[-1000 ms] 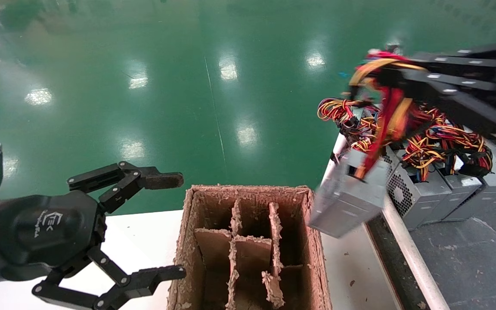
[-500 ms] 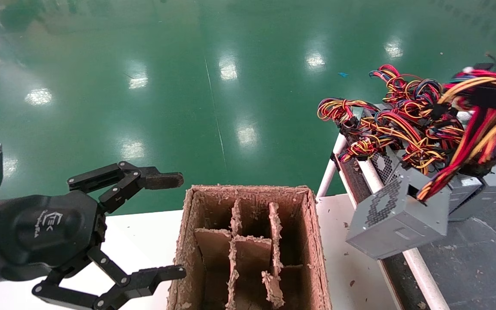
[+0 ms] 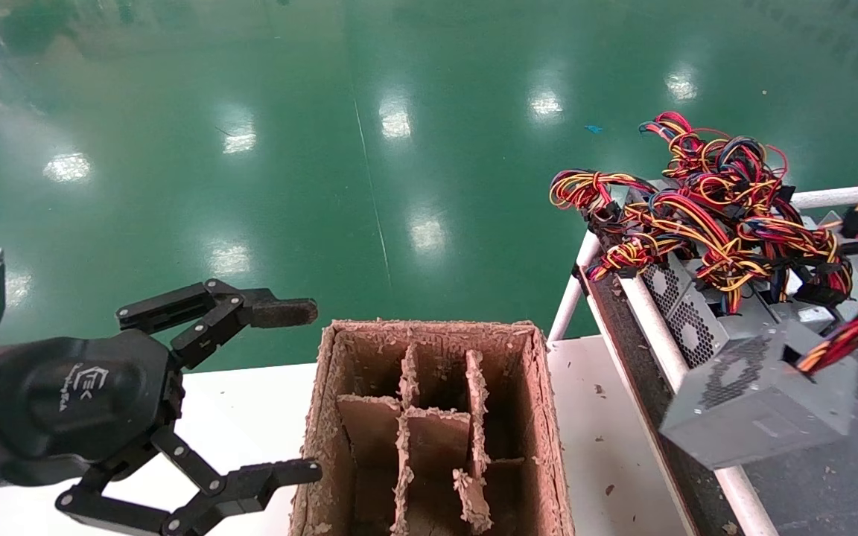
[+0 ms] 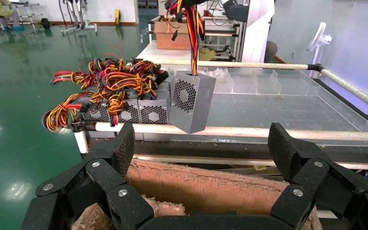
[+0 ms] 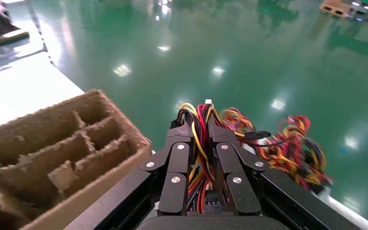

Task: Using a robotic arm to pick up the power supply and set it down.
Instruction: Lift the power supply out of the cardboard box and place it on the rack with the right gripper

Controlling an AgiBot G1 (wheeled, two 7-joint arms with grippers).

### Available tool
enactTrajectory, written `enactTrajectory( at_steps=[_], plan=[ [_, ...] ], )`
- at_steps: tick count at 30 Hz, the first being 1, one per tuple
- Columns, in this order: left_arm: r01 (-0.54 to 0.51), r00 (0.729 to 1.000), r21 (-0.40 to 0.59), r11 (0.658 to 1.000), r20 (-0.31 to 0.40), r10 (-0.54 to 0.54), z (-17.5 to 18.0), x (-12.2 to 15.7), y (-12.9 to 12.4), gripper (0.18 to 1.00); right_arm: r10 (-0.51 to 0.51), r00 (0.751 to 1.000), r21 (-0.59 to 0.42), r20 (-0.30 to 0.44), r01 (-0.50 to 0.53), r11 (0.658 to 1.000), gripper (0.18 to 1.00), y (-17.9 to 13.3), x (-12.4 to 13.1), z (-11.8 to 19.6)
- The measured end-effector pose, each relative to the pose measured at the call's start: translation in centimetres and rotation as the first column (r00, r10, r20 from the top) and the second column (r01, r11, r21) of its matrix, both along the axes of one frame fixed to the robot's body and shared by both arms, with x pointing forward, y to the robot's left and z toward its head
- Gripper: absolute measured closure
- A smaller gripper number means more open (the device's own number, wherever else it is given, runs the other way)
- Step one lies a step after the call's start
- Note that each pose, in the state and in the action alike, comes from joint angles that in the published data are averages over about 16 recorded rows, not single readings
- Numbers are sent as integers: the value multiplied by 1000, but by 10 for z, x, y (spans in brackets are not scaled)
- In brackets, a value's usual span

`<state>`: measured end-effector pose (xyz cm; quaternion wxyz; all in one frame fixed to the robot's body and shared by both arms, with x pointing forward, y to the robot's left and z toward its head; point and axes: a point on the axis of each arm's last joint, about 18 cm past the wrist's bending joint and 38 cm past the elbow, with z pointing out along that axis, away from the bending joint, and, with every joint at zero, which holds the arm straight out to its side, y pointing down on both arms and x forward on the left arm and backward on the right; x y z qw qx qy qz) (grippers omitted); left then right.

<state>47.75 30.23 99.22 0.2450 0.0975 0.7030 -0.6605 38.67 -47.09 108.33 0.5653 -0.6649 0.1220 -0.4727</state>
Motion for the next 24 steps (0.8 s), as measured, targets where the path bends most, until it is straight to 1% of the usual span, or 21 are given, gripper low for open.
enactTrajectory(
  at_steps=[8, 15, 20, 24],
  plan=[
    [0, 1000, 0, 1000, 0, 0, 0, 0, 0, 184, -94, 996, 30, 3, 94, 995, 940, -23, -11, -12],
    [0, 1000, 0, 1000, 0, 0, 0, 0, 0, 184, -163, 987, 55, -4, 163, 985, 940, -38, -21, -30],
    [0, 1000, 0, 1000, 0, 0, 0, 0, 0, 184, -189, 982, 66, -22, 190, 980, 940, -45, -25, -45],
    [0, 1000, 0, 1000, 0, 0, 0, 0, 0, 184, -193, 980, 70, -40, 195, 978, 940, -46, -23, -57]
  ],
)
